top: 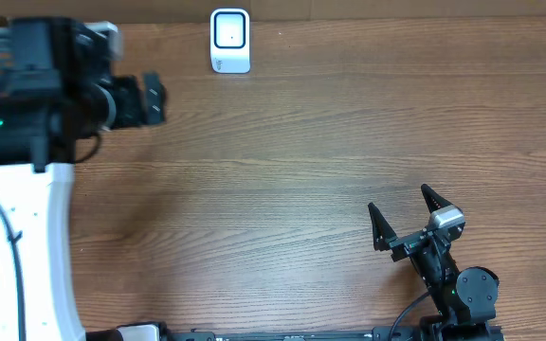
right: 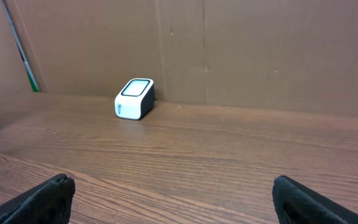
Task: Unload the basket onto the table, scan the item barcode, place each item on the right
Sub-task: 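Move the left gripper over the basket and reach down inside, then grasp the dried mushroom bag in the basket with the left gripper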
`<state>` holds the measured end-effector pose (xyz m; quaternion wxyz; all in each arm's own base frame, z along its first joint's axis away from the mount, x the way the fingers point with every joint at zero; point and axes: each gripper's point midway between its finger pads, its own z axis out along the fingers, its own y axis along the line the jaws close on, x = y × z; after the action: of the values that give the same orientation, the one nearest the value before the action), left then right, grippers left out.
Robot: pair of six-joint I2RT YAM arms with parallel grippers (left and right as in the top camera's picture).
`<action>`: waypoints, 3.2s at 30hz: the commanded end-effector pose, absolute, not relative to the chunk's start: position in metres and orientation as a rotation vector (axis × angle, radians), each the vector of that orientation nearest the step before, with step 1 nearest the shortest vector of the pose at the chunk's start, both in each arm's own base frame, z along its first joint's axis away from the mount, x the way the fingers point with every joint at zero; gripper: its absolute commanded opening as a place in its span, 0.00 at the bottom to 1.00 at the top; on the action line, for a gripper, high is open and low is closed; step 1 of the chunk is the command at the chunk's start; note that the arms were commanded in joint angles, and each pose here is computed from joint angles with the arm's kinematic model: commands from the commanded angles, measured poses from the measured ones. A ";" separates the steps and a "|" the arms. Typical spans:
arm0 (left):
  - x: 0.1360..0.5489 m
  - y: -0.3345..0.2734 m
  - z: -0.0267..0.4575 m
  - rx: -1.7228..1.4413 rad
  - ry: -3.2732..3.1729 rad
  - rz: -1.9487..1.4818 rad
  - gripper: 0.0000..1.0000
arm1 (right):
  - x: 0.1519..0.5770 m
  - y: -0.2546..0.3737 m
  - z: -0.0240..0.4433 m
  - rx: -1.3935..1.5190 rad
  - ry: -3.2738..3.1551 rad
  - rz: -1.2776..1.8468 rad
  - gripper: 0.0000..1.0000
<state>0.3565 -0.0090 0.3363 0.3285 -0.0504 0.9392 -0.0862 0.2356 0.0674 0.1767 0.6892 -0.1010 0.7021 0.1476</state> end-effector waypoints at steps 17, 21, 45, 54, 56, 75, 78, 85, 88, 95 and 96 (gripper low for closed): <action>0.260 0.222 0.405 -1.194 1.975 0.157 0.99 | 0.236 0.066 0.175 -0.222 1.565 0.320 1.00; 0.251 0.246 0.390 -1.291 1.975 0.175 1.00 | 0.236 0.066 0.175 -0.222 1.565 0.320 1.00; 0.243 0.304 0.186 -1.190 2.529 0.307 1.00 | 0.236 0.066 0.175 -0.222 1.565 0.320 1.00; 0.242 0.326 0.131 -0.965 2.699 0.427 0.99 | 0.236 0.066 0.175 -0.222 1.565 0.320 1.00; 0.245 0.331 0.120 -0.965 2.713 0.427 1.00 | 0.236 0.066 0.175 -0.222 1.565 0.320 1.00; 0.254 0.330 0.045 -0.988 2.848 0.268 0.20 | 0.236 0.066 0.175 -0.222 1.565 0.320 1.00; 0.260 0.328 0.053 -0.983 2.830 0.230 0.04 | 0.236 0.066 0.175 -0.222 1.565 0.320 1.00; 0.271 0.330 0.091 -0.983 2.801 0.191 0.04 | 0.236 0.066 0.175 -0.222 1.565 0.320 1.00; 0.276 0.336 0.118 -0.992 2.765 0.208 0.04 | 0.236 0.066 0.175 -0.222 1.565 0.320 1.00; 0.292 0.334 0.171 -0.992 2.663 0.154 0.05 | 0.236 0.066 0.175 -0.222 1.565 0.320 1.00; 0.290 0.332 0.171 -0.996 2.673 0.146 0.04 | 0.236 0.066 0.175 -0.222 1.565 0.320 1.00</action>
<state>0.2837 0.3372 0.1524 0.1168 -0.3339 0.9330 0.0667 0.2356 0.0673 0.1767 0.6892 -0.1009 0.7022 0.1474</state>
